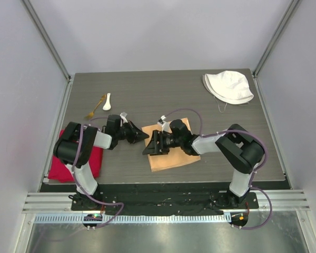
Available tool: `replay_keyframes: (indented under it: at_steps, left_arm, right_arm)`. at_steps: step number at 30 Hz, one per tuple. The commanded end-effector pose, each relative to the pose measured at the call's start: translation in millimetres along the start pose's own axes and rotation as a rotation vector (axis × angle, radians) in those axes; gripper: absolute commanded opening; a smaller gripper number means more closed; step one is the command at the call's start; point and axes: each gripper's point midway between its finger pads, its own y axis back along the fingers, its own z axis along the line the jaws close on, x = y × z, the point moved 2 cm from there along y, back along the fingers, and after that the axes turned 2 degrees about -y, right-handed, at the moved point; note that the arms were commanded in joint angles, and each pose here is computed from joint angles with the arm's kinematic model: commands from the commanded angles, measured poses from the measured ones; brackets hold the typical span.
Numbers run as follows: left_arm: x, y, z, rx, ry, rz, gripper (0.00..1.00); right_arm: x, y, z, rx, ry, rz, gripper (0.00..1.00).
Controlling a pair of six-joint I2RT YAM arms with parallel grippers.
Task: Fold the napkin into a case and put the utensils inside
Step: Flatten out the square-folded napkin at the center of the board.
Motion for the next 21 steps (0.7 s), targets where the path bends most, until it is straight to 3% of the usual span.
replay_keyframes:
  at_steps: [1,13,21]
  left_arm:
    - [-19,-6,-19,0.12,-0.083,-0.074,0.04]
    - [-37,-18,52,-0.028,0.009,-0.13,0.01]
    - [-59,-29,65,-0.107,0.01,-0.16,0.0]
  right_arm:
    - [1,-16,26,-0.077,0.05,0.013,0.72]
    - [65,-23,-26,-0.051,-0.079,0.086,0.71]
    - [107,-5,-49,0.012,-0.124,0.138,0.71]
